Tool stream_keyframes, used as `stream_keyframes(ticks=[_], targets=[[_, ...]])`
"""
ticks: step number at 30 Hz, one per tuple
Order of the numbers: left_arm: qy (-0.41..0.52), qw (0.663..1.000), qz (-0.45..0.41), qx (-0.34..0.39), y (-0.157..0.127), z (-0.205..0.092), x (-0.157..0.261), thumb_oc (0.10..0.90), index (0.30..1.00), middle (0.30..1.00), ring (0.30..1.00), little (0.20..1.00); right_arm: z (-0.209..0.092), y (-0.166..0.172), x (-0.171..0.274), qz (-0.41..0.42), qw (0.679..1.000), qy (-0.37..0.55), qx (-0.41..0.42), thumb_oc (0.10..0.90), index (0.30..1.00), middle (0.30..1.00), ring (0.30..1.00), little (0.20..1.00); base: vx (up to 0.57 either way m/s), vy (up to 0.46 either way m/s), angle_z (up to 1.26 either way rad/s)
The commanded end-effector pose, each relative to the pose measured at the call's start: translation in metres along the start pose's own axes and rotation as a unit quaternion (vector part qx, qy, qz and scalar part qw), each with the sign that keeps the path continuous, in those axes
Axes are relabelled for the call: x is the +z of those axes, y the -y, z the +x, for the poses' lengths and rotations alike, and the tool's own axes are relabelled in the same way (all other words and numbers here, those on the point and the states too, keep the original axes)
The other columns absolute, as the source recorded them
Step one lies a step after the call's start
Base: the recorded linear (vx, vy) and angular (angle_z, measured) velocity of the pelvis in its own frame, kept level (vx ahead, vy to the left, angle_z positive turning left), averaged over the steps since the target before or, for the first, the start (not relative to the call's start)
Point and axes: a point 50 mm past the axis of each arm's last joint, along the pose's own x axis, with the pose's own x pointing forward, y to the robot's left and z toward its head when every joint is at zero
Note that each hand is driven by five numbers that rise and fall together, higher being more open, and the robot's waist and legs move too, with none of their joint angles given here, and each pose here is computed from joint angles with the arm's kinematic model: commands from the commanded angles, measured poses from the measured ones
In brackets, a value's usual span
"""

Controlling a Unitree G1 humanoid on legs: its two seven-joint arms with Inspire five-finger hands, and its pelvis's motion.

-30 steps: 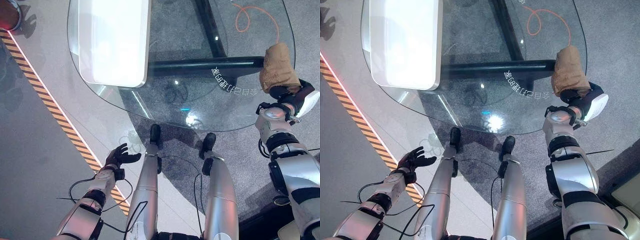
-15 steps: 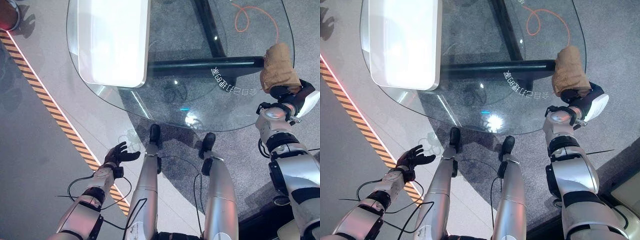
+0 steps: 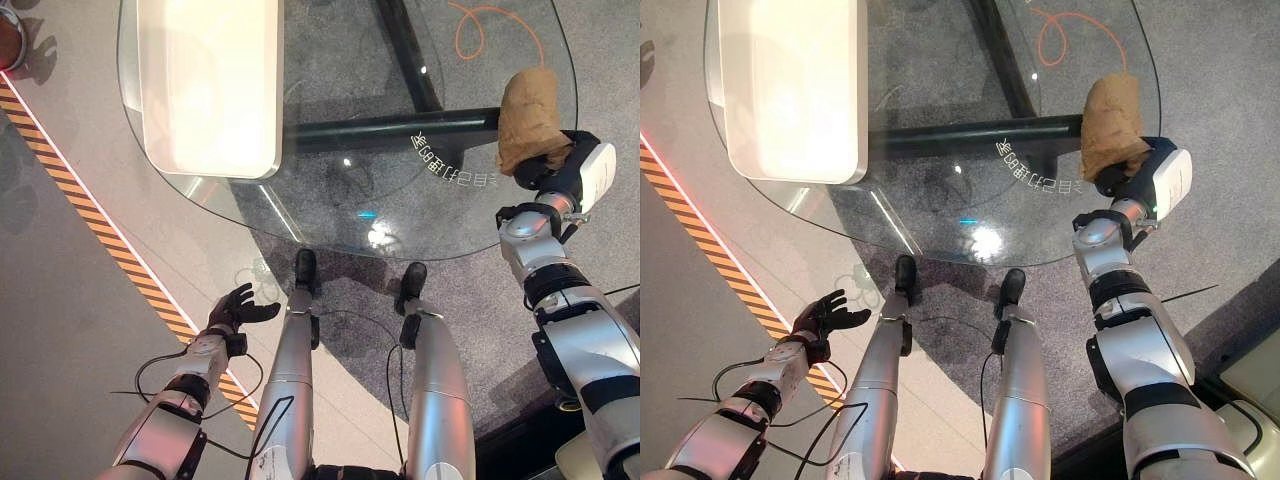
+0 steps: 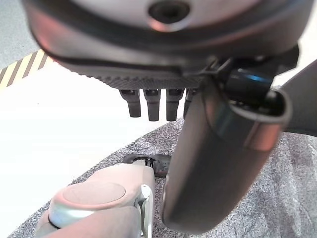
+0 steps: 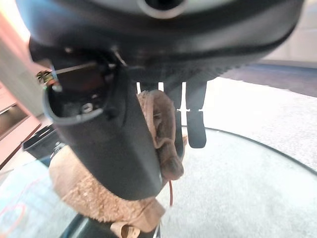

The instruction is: Wipe the table with a cloth and put it in the basket.

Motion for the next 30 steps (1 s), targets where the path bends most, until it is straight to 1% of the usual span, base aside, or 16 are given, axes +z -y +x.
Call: stream_keyframes(ticks=[1,10,11,15,20,22,30], targets=[[-0.015,1.0,-0.002,0.024,-0.01,-0.003,-0.014,0.8,0.9,0.9,0.9,0.9,-0.004,-0.009,0.045,-0.026,0.991,0.126,0.047,0.1,0.3,0.3,0.3,0.2,0.0,0.0,0.0],[-0.011,1.0,-0.001,0.017,0.003,-0.003,-0.016,0.8,0.9,0.9,0.9,0.9,-0.03,-0.038,0.05,-0.097,0.969,0.191,0.123,0.1,0.3,0.3,0.3,0.2,0.0,0.0,0.0],[-0.011,1.0,-0.001,0.018,0.004,-0.003,-0.016,0.8,0.9,0.9,0.9,0.9,-0.038,-0.045,0.053,-0.102,0.963,0.208,0.135,0.1,0.3,0.3,0.3,0.2,0.0,0.0,0.0],[-0.011,1.0,-0.001,0.018,0.005,-0.003,-0.017,0.8,0.9,0.9,0.9,0.9,-0.056,-0.057,0.063,-0.103,0.947,0.255,0.164,0.1,0.3,0.3,0.3,0.2,0.0,0.0,0.0],[-0.01,1.0,0.001,0.017,0.011,-0.004,-0.019,0.8,0.9,0.9,0.9,0.9,-0.071,-0.065,0.072,-0.102,0.931,0.293,0.191,0.1,0.3,0.3,0.3,0.2,0.0,0.0,0.0],[-0.01,1.0,0.002,0.016,0.012,-0.004,-0.02,0.8,0.9,0.9,0.9,0.9,-0.081,-0.069,0.078,-0.101,0.92,0.318,0.206,0.1,0.3,0.3,0.3,0.2,0.0,0.0,0.0],[-0.01,1.0,0.003,0.016,0.011,-0.004,-0.02,0.8,0.9,0.9,0.9,0.9,-0.103,-0.078,0.087,-0.106,0.888,0.373,0.247,0.1,0.3,0.3,0.3,0.2,0.0,0.0,0.0]])
